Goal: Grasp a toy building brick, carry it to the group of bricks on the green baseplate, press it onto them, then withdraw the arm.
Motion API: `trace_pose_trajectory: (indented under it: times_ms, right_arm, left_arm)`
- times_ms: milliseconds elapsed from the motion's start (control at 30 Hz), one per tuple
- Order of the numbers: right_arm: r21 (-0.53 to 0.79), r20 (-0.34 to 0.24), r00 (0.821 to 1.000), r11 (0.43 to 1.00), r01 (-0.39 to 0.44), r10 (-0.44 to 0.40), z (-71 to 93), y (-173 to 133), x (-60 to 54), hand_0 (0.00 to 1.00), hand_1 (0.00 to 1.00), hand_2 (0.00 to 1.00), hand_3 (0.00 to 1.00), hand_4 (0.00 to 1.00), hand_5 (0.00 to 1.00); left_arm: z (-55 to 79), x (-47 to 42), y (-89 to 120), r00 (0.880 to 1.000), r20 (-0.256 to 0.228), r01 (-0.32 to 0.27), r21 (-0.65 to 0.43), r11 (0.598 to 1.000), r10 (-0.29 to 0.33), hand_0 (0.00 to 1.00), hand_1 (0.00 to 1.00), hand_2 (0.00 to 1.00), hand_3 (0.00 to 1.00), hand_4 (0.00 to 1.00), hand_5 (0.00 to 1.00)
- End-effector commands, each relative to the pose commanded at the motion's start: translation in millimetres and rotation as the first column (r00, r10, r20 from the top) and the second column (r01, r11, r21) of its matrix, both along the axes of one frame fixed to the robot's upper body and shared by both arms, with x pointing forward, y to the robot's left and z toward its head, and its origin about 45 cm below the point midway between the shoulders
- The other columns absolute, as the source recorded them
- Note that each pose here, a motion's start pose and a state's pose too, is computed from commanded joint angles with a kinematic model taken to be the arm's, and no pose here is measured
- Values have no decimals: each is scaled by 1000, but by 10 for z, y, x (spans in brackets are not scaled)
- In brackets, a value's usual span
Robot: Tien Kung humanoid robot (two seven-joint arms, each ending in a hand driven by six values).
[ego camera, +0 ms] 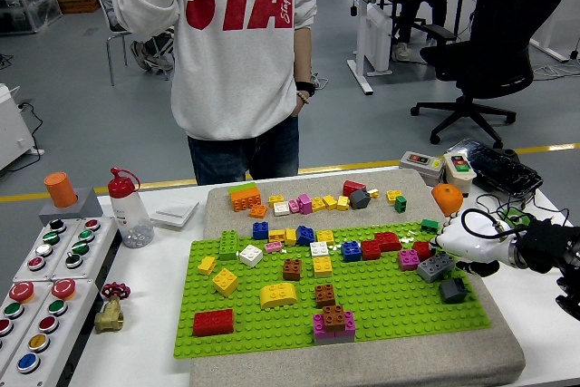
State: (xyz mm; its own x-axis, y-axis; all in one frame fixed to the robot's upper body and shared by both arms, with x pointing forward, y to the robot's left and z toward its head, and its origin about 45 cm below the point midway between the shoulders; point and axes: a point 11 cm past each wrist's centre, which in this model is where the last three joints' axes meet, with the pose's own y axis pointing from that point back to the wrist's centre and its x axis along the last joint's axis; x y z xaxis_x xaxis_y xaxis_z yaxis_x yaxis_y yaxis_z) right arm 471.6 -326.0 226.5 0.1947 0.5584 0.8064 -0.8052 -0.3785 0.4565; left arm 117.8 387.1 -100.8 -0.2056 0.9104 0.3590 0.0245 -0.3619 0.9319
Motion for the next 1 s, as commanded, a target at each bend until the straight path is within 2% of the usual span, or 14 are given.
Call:
trace_pose_trajectory:
  times_ms: [133, 167, 1000]
  right_arm:
    - [6, 4, 1000, 1000, 3, -3, 7, -5, 3, 745, 708, 704, 734, 608, 15]
    - [8, 5, 1000, 1000, 3, -3, 10, -6, 3, 742, 699, 689, 706, 605, 21]
    - [37, -6, 1000, 999, 19, -19, -18, -11, -4, 738, 690, 683, 704, 599, 45]
  left_arm:
    - [2, 9, 1, 1000, 2, 2, 1, 1000, -2, 634, 597, 610, 418, 336, 978]
    - [3, 10, 1, 1000, 2, 2, 1, 1000, -2, 633, 597, 609, 418, 336, 978]
    - [14, 51, 4, 1000, 9, 6, 3, 1000, -6, 632, 597, 611, 418, 335, 978]
